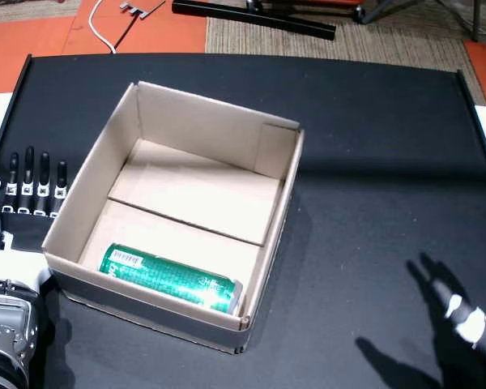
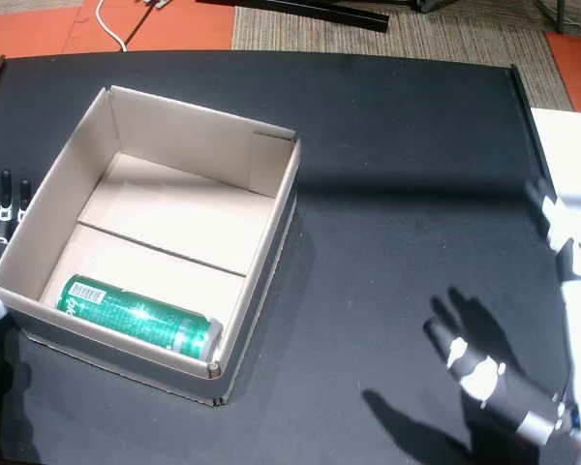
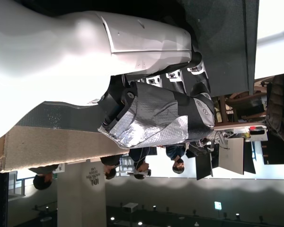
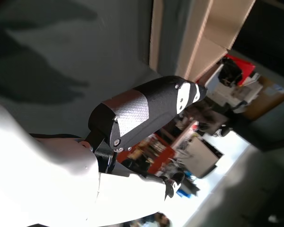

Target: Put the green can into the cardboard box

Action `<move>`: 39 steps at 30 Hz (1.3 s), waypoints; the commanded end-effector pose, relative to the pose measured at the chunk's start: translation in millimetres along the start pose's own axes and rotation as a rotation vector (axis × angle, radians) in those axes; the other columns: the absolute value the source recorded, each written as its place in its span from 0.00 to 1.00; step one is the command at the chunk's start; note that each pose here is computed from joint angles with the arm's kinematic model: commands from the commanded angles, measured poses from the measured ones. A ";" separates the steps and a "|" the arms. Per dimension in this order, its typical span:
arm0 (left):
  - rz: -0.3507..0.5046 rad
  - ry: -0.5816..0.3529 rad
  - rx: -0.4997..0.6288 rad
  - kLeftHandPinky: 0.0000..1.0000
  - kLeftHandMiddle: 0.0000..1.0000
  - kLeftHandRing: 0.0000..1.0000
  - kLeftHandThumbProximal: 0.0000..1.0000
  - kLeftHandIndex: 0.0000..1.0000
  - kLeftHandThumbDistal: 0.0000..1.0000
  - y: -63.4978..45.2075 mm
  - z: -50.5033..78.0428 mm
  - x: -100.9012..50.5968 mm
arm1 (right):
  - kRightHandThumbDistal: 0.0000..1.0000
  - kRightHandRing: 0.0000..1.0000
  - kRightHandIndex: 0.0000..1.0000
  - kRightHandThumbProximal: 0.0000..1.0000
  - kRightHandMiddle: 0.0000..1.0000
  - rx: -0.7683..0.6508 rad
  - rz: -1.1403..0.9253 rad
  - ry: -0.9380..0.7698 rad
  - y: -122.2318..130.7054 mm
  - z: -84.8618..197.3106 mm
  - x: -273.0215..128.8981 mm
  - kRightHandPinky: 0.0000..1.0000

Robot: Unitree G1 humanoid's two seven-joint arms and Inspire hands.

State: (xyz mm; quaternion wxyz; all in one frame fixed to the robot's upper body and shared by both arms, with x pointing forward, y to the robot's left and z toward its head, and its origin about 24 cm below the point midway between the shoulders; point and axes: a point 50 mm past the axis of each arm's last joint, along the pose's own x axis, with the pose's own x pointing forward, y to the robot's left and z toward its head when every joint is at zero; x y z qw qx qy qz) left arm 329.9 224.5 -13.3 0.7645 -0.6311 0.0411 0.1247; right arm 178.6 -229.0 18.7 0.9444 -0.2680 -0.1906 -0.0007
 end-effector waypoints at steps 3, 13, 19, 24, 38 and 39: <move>0.126 0.039 0.018 0.83 0.55 0.67 0.56 0.53 0.00 27.5 -5.9 -12.9 | 0.86 0.98 0.91 0.45 0.95 0.124 -0.075 0.014 18.9 -6.0 -9.0 1.00; 0.132 0.031 0.029 0.77 0.54 0.65 0.54 0.51 0.00 26.2 0.5 -11.9 | 0.91 0.96 0.89 0.48 0.92 0.339 -0.167 0.092 67.6 -21.8 -3.2 1.00; 0.127 0.028 0.010 0.77 0.55 0.66 0.58 0.55 0.00 26.0 1.4 -11.9 | 0.88 0.96 0.88 0.44 0.91 0.324 -0.214 0.147 77.7 -26.1 -1.9 1.00; 0.123 0.024 0.005 0.76 0.54 0.65 0.51 0.54 0.00 26.7 1.6 -12.4 | 0.91 0.95 0.86 0.46 0.90 0.271 -0.214 0.164 81.2 -28.2 -1.9 1.00; 0.112 0.032 0.009 0.77 0.54 0.65 0.56 0.54 0.00 25.6 2.1 -12.1 | 0.99 0.94 0.85 0.48 0.89 0.185 -0.192 0.153 81.4 -30.4 -2.3 1.00; 0.116 0.032 0.009 0.76 0.54 0.64 0.57 0.54 0.00 25.7 2.2 -12.1 | 0.99 0.94 0.85 0.47 0.89 0.178 -0.190 0.155 81.4 -30.8 -2.6 1.00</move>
